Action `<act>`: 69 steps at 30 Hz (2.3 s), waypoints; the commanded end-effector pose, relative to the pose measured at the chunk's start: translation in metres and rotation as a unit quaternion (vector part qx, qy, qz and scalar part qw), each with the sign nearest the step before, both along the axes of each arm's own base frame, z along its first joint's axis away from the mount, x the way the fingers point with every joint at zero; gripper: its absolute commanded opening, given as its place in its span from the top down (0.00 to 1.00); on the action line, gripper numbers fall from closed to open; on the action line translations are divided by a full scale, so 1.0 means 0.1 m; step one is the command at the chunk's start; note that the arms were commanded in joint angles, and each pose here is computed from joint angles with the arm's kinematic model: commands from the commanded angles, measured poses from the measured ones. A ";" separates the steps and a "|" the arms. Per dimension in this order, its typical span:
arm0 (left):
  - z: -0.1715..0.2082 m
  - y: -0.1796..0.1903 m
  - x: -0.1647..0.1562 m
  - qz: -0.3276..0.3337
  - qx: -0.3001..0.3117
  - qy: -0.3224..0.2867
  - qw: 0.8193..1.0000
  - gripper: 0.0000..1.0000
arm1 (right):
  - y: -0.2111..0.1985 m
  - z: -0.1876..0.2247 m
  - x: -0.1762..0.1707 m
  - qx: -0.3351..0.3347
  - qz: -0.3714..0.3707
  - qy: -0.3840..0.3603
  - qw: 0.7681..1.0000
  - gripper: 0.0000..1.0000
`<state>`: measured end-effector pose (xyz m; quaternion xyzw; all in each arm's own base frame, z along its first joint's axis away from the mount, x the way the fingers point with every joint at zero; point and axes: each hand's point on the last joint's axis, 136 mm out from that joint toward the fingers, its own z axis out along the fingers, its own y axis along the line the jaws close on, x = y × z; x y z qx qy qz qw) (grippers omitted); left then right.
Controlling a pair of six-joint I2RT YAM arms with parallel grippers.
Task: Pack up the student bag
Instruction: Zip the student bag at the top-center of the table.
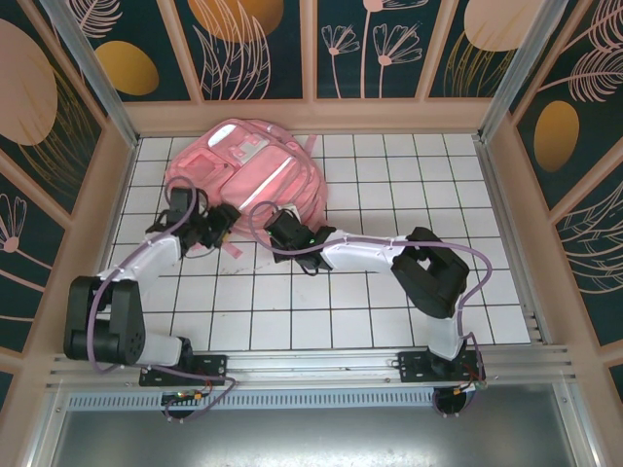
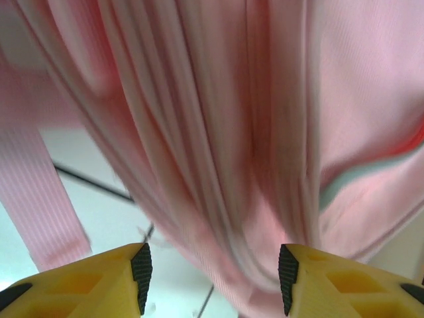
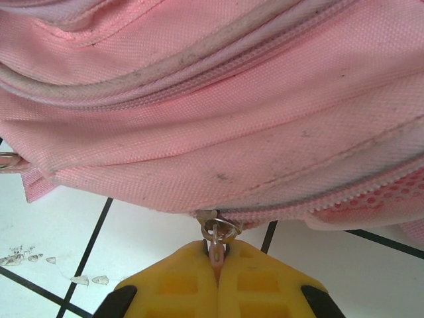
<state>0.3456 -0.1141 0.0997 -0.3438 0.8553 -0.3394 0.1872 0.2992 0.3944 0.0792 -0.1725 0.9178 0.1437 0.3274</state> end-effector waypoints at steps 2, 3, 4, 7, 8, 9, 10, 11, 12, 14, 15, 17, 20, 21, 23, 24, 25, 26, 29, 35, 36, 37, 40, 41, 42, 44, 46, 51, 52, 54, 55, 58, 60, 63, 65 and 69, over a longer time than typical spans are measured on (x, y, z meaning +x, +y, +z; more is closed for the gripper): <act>0.14 -0.21 -0.04 0.038 -0.040 -0.019 0.998 0.44 | 0.17 0.31 -0.02 0.064 0.026 -0.002 0.998 1.00; 0.14 -0.28 -0.04 0.035 -0.044 -0.023 0.998 0.43 | 0.17 0.33 -0.03 0.068 0.028 -0.002 0.997 1.00; 0.14 -0.36 -0.02 0.029 -0.048 -0.023 0.998 0.43 | 0.17 0.34 -0.04 0.071 0.031 -0.002 0.997 1.00; 0.12 -0.58 0.01 0.010 -0.052 -0.021 0.998 0.42 | 0.16 0.37 -0.05 0.075 0.034 -0.005 0.997 1.00; 0.09 -0.63 0.01 0.006 -0.048 -0.018 0.999 0.43 | 0.17 0.37 -0.06 0.075 0.037 -0.005 0.996 1.00; 0.05 -0.67 0.01 0.004 -0.044 -0.013 0.999 0.43 | 0.16 0.38 -0.05 0.075 0.037 -0.005 0.996 1.00; 0.01 -0.71 0.00 0.002 -0.043 -0.009 0.999 0.43 | 0.17 0.38 -0.05 0.076 0.037 -0.006 0.996 1.00; -0.01 -0.74 0.00 0.002 -0.044 -0.006 0.999 0.43 | 0.16 0.39 -0.04 0.077 0.037 -0.006 0.996 1.00; -0.05 -0.77 -0.01 0.003 -0.042 0.001 0.999 0.44 | 0.17 0.39 -0.04 0.079 0.038 -0.005 0.996 1.00; -0.08 -0.80 0.02 0.004 -0.035 0.006 0.999 0.50 | 0.18 0.42 -0.04 0.083 0.040 -0.006 0.996 1.00; -0.09 -0.79 0.04 0.006 -0.029 0.007 1.000 0.56 | 0.18 0.42 -0.04 0.084 0.040 -0.005 0.996 1.00; -0.08 -0.75 0.08 0.013 -0.008 0.010 1.000 0.76 | 0.18 0.45 -0.03 0.087 0.038 -0.007 0.995 1.00; -0.08 -0.61 0.08 0.027 0.034 0.017 0.999 1.00 | 0.12 0.43 0.00 0.083 0.029 -0.008 0.996 1.00; -0.08 -0.57 0.07 0.033 0.046 0.021 0.998 1.00 | 0.09 0.42 0.01 0.081 0.025 -0.008 0.996 1.00; -0.09 -0.49 0.03 0.042 0.062 0.024 0.997 1.00 | 0.02 0.40 0.05 0.078 0.015 -0.006 0.997 1.00; -0.09 -0.44 0.01 0.046 0.070 0.026 0.996 1.00 | -0.03 0.39 0.08 0.075 0.009 -0.006 0.997 1.00; -0.10 -0.40 -0.01 0.051 0.076 0.029 0.995 1.00 | -0.10 0.37 0.11 0.071 0.001 -0.006 0.997 1.00; -0.09 -0.36 -0.02 0.055 0.080 0.029 0.995 1.00 | -0.15 0.35 0.14 0.068 -0.005 -0.006 0.998 1.00; -0.09 -0.19 -0.09 0.069 0.091 0.030 0.993 1.00 | -0.38 0.29 0.26 0.054 -0.026 -0.004 0.998 1.00; 0.04 0.16 -0.17 0.099 0.109 0.016 0.989 1.00 | -0.79 0.18 0.57 0.018 -0.062 -0.013 0.998 1.00; 0.07 0.20 -0.18 0.100 0.114 0.013 0.988 1.00 | -0.85 0.18 0.61 0.011 -0.067 -0.015 0.998 1.00; 0.10 0.25 -0.19 0.102 0.122 0.011 0.987 1.00 | -0.91 0.16 0.66 0.006 -0.071 -0.017 0.997 1.00; 0.16 0.38 -0.21 0.108 0.138 0.007 0.985 1.00 | -1.10 0.11 0.77 -0.005 -0.087 -0.015 0.996 1.00; 0.19 0.41 -0.22 0.108 0.143 0.005 0.984 1.00 | -1.15 0.10 0.80 -0.008 -0.089 -0.015 0.996 1.00; 0.21 0.43 -0.22 0.107 0.147 0.002 0.983 1.00 | -1.20 0.08 0.82 -0.014 -0.089 -0.016 0.996 1.00; 0.25 0.45 -0.23 0.106 0.151 -0.002 0.983 1.00 | -1.26 0.04 0.86 -0.023 -0.090 -0.014 0.996 1.00; 0.26 0.49 -0.24 0.105 0.154 -0.004 0.982 1.00 | -1.24 0.05 0.87 -0.022 -0.079 -0.011 0.997 1.00; 0.25 0.53 -0.13 0.076 0.166 -0.011 0.983 1.00 | -1.00 0.28 0.70 0.004 -0.038 -0.022 0.999 1.00; 0.27 0.52 -0.08 0.064 0.171 -0.016 0.983 1.00 | -0.95 0.32 0.63 0.005 -0.031 -0.027 0.999 1.00; 0.33 0.51 0.01 0.044 0.188 -0.025 0.981 1.00 | -0.85 0.40 0.49 0.009 -0.013 -0.033 0.999 1.00; 0.36 0.52 0.07 0.037 0.197 -0.029 0.979 1.00 | -0.79 0.42 0.39 0.009 -0.003 -0.033 0.999 1.00; 0.39 0.63 0.19 0.026 0.216 -0.035 0.976 1.00 | -0.55 0.44 0.08 0.015 0.035 -0.026 0.999 1.00; 0.35 0.77 0.23 0.029 0.223 -0.028 0.974 1.00 | -0.36 0.44 -0.12 0.022 0.064 -0.017 0.998 1.00; 0.24 1.02 0.25 0.031 0.239 -0.012 0.970 1.00 | -0.01 0.45 -0.35 0.034 0.104 -0.010 0.994 1.00; 0.16 1.18 0.27 0.034 0.248 -0.004 0.968 1.00 | 0.23 0.45 -0.46 0.042 0.131 -0.004 0.990 1.00; 0.14 1.46 0.40 0.044 0.246 -0.003 0.968 1.00 | 0.59 0.48 -0.50 0.055 0.163 -0.004 0.985 1.00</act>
